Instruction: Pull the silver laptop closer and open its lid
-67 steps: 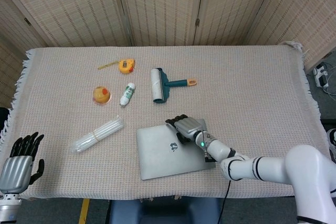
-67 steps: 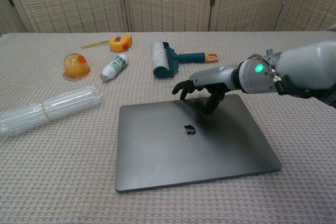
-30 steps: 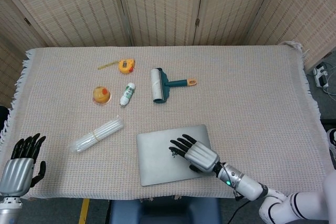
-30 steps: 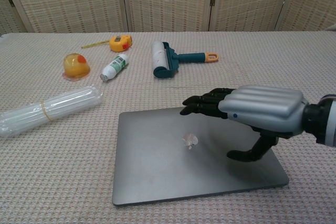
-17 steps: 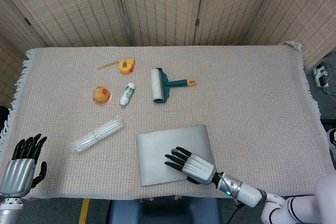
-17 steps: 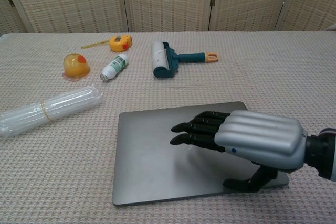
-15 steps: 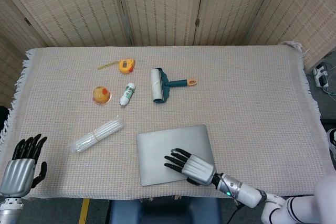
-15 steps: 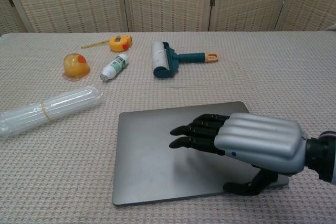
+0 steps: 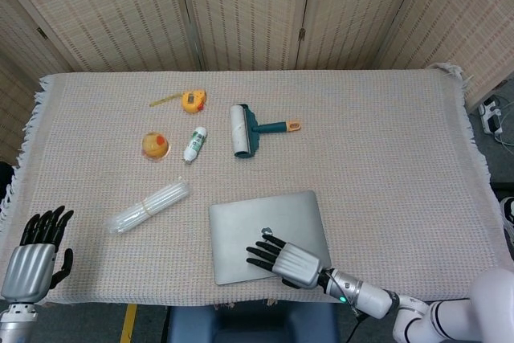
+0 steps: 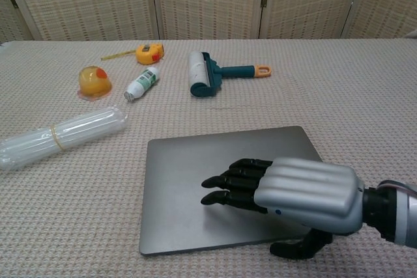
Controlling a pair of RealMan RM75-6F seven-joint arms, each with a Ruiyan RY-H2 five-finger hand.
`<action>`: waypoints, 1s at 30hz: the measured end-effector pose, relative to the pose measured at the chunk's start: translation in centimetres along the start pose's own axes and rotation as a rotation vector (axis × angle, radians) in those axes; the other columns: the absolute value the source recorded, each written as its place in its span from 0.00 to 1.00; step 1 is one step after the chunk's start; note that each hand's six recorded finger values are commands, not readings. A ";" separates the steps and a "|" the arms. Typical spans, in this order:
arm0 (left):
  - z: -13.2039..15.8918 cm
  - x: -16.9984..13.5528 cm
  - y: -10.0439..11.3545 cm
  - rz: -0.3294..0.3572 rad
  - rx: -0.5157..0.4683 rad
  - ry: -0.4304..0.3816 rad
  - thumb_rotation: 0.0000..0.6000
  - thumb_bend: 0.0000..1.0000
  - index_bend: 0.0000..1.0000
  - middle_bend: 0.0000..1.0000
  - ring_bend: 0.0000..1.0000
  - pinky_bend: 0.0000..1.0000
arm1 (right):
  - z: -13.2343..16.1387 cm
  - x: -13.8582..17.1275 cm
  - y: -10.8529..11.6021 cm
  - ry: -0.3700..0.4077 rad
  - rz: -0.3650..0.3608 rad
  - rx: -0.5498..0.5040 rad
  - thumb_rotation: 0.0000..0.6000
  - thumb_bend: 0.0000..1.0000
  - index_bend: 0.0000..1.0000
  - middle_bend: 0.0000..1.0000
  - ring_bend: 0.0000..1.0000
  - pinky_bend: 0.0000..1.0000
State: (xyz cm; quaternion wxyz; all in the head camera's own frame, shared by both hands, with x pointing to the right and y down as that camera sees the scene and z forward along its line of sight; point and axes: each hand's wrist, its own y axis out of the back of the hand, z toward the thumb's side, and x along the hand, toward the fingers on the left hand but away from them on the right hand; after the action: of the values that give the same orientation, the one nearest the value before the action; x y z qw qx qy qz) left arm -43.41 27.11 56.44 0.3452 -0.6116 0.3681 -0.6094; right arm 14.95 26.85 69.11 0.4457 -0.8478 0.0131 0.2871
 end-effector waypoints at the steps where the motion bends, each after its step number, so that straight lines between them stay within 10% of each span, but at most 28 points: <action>1: 0.0 0.0 0.0 0.000 -0.001 0.000 1.00 0.65 0.09 0.06 0.05 0.00 | 0.0 -0.1 0.0 0.000 0.000 0.000 1.00 0.38 0.00 0.00 0.00 0.00; 30: 0.1 0.8 -0.8 0.005 -0.008 -0.073 1.00 0.65 0.11 0.07 0.08 0.00 | 0.2 -2.8 0.6 -0.015 -0.025 0.089 1.00 0.48 0.00 0.00 0.00 0.00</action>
State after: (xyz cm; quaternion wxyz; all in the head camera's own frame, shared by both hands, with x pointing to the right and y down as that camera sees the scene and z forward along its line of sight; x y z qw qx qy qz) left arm -43.26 26.82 57.47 0.3575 -0.6340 0.3594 -0.5841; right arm 12.35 26.00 69.99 0.4867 -0.8249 0.0121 0.2871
